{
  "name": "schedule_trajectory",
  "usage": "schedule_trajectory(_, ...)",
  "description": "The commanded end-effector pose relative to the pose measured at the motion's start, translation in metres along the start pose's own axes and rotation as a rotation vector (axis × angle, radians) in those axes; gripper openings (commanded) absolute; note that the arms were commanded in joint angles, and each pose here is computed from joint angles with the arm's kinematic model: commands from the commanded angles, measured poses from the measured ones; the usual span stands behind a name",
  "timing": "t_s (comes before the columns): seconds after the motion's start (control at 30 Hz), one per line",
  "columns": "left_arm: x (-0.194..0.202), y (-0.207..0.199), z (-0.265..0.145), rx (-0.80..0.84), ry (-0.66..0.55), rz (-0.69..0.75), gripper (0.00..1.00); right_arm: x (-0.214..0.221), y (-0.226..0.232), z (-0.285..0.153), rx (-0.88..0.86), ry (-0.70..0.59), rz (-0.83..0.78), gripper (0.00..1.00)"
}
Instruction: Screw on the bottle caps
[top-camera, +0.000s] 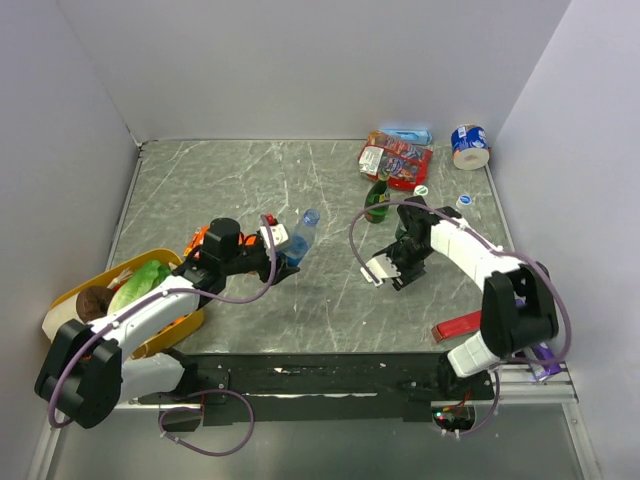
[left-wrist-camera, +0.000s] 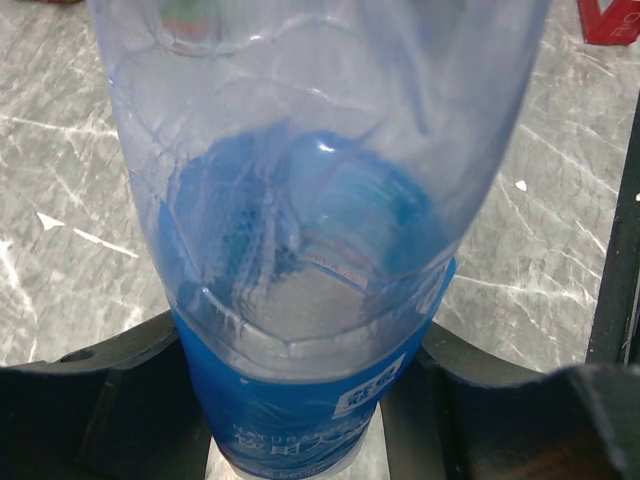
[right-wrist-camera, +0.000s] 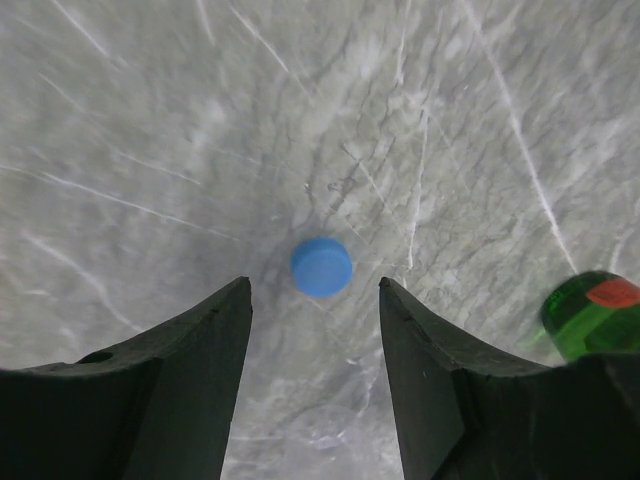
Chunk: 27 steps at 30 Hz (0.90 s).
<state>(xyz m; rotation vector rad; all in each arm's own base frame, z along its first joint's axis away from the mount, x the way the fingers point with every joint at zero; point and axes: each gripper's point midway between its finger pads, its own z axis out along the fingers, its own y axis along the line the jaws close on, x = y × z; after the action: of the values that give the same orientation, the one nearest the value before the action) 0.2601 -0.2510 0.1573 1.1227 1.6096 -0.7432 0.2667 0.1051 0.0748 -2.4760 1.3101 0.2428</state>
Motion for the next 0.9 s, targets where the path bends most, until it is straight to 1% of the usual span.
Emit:
schedule_trajectory(0.0,-0.001,0.001,-0.007,-0.029,0.002,0.004,0.01,0.027,-0.010,0.012,-0.010,0.045,-0.058,0.61)
schedule_trajectory(0.13,0.001,0.002,-0.008,-0.034,0.016,-0.009,0.01,0.038,-0.012,0.016,-0.019,0.058,-0.069,0.61)
schedule_trajectory(0.47,0.002,0.008,-0.006,-0.045,0.024,-0.018,0.01,0.045,-0.016,0.028,-0.043,0.051,-0.048,0.60)
schedule_trajectory(0.87,0.004,0.010,-0.003,-0.044,0.034,-0.032,0.01,0.052,-0.013,0.038,-0.058,0.062,-0.009,0.52)
